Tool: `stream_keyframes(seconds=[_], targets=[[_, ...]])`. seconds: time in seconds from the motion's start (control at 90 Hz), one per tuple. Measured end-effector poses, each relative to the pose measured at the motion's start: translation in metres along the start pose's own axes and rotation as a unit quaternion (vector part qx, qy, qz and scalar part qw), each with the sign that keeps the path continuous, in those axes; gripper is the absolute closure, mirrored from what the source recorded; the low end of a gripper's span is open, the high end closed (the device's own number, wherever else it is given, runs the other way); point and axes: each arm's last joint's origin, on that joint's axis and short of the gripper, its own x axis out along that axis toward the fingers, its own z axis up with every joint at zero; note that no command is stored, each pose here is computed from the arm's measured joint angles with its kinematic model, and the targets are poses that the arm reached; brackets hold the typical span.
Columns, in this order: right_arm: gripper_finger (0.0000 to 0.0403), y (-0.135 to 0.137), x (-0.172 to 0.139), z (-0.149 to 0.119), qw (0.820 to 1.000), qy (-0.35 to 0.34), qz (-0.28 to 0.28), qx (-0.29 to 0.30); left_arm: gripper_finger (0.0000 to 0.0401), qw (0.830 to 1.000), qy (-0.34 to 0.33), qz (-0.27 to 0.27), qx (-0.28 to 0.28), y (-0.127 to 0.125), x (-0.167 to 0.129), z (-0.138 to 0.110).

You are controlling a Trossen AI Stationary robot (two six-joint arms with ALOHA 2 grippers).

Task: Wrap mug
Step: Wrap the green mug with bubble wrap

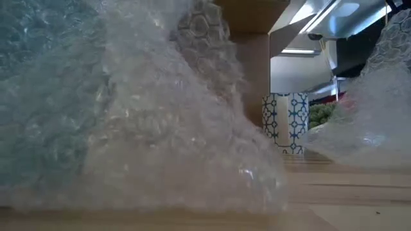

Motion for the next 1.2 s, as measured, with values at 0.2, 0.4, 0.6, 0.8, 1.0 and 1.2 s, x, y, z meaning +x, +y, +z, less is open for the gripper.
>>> stream_keyframes(seconds=[0.2,0.4,0.6,0.8,1.0,1.2], targets=[[0.0239,-0.002,-0.036,0.007,1.000,0.008,-0.009,-0.017,0.0303,1.000,0.000,0.000,0.000,0.000,0.000,0.000],[0.0237,0.010,-0.079,-0.004,0.996,0.087,-0.024,0.030,0.0303,1.000,-0.002,0.002,0.001,0.000,0.000,0.000],[0.0237,0.035,-0.073,-0.041,0.970,0.212,-0.110,0.034,0.0303,1.000,-0.003,0.002,0.000,0.000,0.000,0.000],[0.0237,0.047,-0.029,-0.079,0.962,0.242,-0.126,0.031,0.0303,1.000,-0.004,0.001,-0.001,0.000,0.000,0.000],[0.0241,0.048,-0.008,-0.071,0.983,0.134,-0.122,0.025,0.0303,1.000,-0.005,0.001,-0.001,0.000,0.000,0.000],[0.0307,0.048,-0.008,-0.041,0.994,-0.005,-0.105,-0.015,0.0303,1.000,-0.011,0.006,-0.001,0.000,0.000,0.000]])
